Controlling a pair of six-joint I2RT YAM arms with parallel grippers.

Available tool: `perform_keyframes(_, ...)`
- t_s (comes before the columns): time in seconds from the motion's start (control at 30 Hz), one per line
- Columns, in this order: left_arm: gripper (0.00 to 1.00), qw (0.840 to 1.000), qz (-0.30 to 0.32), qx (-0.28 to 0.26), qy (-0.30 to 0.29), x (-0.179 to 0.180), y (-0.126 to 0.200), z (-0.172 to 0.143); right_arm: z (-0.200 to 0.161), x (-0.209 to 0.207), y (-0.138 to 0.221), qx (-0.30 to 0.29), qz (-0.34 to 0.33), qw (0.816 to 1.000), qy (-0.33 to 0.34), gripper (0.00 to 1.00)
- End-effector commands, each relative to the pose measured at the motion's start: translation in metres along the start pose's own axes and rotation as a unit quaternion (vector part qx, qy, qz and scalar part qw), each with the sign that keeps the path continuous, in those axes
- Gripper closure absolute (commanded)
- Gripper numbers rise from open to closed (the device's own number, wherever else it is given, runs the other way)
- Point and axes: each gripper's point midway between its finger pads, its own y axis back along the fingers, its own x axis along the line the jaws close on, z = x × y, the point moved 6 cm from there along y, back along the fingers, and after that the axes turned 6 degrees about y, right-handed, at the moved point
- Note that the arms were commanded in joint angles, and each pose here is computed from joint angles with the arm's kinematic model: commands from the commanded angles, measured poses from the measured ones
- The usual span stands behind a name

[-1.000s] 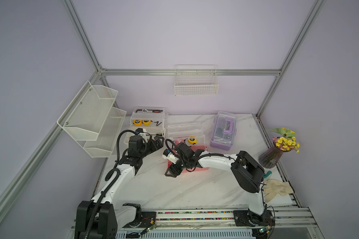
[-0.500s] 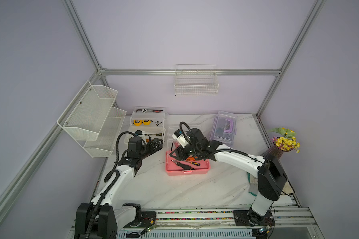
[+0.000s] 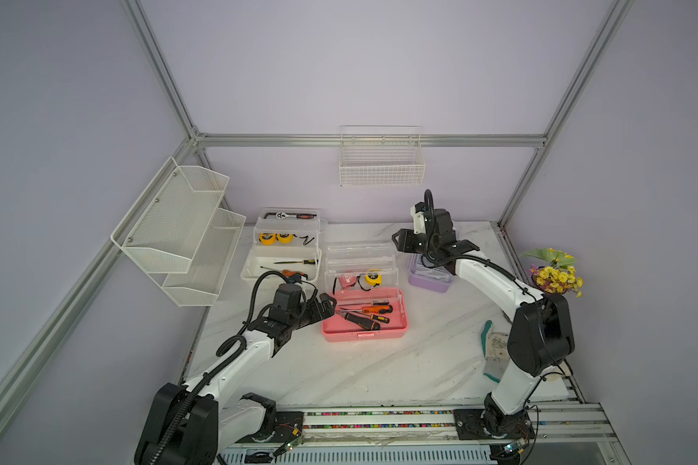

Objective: Close toolboxes
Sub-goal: Move the toolbox to the center of the board.

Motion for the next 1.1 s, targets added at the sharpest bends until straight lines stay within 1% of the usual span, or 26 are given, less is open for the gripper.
perform_keyframes(0.0, 0.0, 1.0, 0.027, -0.004, 0.003, 0.007, -0.003, -0.009, 0.006, -0.025, -0.018, 0.009, -0.008, 0.999, -0.033, 0.52)
perform_keyframes(0.07, 0.0, 0.999, 0.032, -0.004, 0.004, 0.008, -0.004, -0.013, 0.006, -0.038, -0.034, 0.024, 0.0, 0.999, -0.043, 0.54)
perform_keyframes(0.13, 0.01, 0.999, 0.038, -0.003, 0.008, 0.01, -0.006, -0.014, 0.003, -0.047, -0.05, 0.043, 0.006, 0.998, -0.046, 0.58)
perform_keyframes(0.2, 0.02, 0.999, 0.044, -0.002, 0.007, 0.012, -0.008, -0.015, -0.002, -0.052, -0.066, 0.061, 0.01, 0.997, -0.042, 0.6)
perform_keyframes(0.27, 0.03, 0.999, 0.048, 0.003, 0.006, 0.012, -0.012, -0.014, -0.008, -0.054, -0.081, 0.082, 0.019, 0.996, -0.041, 0.64)
perform_keyframes(0.37, 0.03, 0.999, 0.05, 0.011, 0.01, 0.011, -0.018, -0.013, -0.019, -0.057, -0.097, 0.103, 0.028, 0.993, -0.047, 0.69)
perform_keyframes(0.43, 0.03, 0.998, 0.055, 0.018, 0.022, 0.013, -0.022, -0.013, -0.025, -0.057, -0.102, 0.114, 0.039, 0.991, -0.049, 0.72)
perform_keyframes(0.63, 0.02, 0.998, 0.063, 0.013, 0.023, 0.013, -0.026, -0.006, -0.043, -0.053, -0.098, 0.139, 0.048, 0.988, -0.044, 0.72)
perform_keyframes(0.7, 0.02, 0.997, 0.07, 0.007, 0.031, 0.016, -0.026, -0.002, -0.049, -0.048, -0.096, 0.148, 0.034, 0.988, -0.036, 0.7)
perform_keyframes(0.83, 0.02, 0.996, 0.073, 0.004, 0.045, 0.02, -0.025, 0.004, -0.065, -0.047, -0.093, 0.175, -0.025, 0.984, -0.029, 0.69)
perform_keyframes(1.0, 0.01, 0.996, 0.075, -0.003, 0.038, 0.018, -0.022, 0.01, -0.07, -0.069, -0.084, 0.18, -0.139, 0.974, -0.014, 0.67)
perform_keyframes(1.07, 0.01, 0.996, 0.075, -0.004, 0.038, 0.017, -0.021, 0.012, -0.068, -0.072, -0.082, 0.188, -0.155, 0.97, -0.005, 0.66)
